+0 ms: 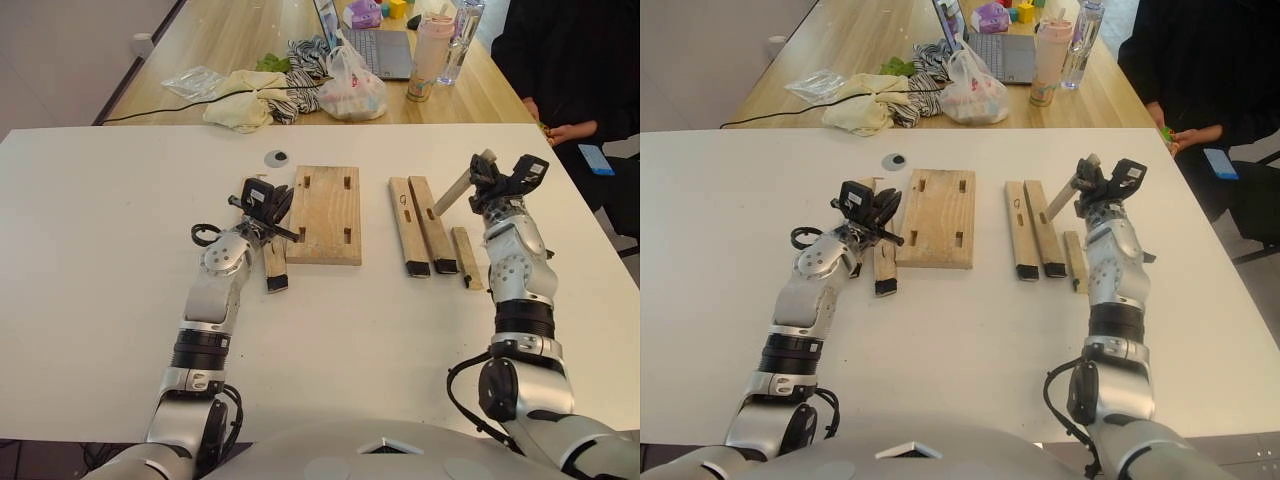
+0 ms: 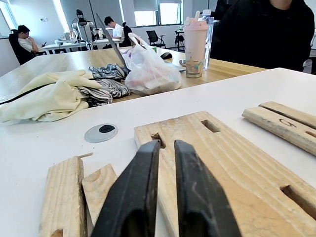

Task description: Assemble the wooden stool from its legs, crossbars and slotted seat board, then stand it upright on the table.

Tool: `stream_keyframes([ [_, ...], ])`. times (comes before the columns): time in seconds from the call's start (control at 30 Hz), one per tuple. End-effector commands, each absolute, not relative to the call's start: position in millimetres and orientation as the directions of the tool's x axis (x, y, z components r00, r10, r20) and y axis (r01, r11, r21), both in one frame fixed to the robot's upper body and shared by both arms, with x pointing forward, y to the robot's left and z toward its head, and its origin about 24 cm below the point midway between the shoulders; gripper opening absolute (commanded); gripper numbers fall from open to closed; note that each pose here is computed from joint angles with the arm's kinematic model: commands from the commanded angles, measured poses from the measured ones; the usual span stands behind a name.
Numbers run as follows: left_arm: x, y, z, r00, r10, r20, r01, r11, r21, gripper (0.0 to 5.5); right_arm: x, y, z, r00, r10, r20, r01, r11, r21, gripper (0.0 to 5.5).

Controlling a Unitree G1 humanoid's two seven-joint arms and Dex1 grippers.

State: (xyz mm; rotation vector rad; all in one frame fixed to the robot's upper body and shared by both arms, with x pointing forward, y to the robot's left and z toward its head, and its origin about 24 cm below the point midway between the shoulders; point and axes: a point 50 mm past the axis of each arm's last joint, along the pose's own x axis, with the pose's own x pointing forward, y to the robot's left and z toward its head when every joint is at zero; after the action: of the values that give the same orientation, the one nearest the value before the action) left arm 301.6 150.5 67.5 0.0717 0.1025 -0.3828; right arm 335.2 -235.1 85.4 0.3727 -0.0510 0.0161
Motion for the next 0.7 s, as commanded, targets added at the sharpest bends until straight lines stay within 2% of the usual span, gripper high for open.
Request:
stream_keyframes([
  [0.03,306,152,67,0.924,-0.362,-0.122,0.372,0.926,0.065,0.51,342,-238,86,0.998,0.0,0.057,-0.02,0.932,0.362,0.39],
  [0.23,304,160,62,0.931,-0.335,-0.142,0.347,0.935,0.07,0.51,335,-225,91,0.995,0.044,0.086,-0.075,0.917,0.393,0.39],
  [0.5,306,160,59,0.927,-0.34,-0.16,0.357,0.93,0.088,0.51,326,-220,60,0.999,0.048,-0.024,-0.034,0.91,0.412,0.39],
  [0.7,304,160,55,0.927,-0.335,-0.168,0.354,0.931,0.095,0.51,331,-210,75,0.997,0.076,0.029,-0.081,0.896,0.437,0.39],
])
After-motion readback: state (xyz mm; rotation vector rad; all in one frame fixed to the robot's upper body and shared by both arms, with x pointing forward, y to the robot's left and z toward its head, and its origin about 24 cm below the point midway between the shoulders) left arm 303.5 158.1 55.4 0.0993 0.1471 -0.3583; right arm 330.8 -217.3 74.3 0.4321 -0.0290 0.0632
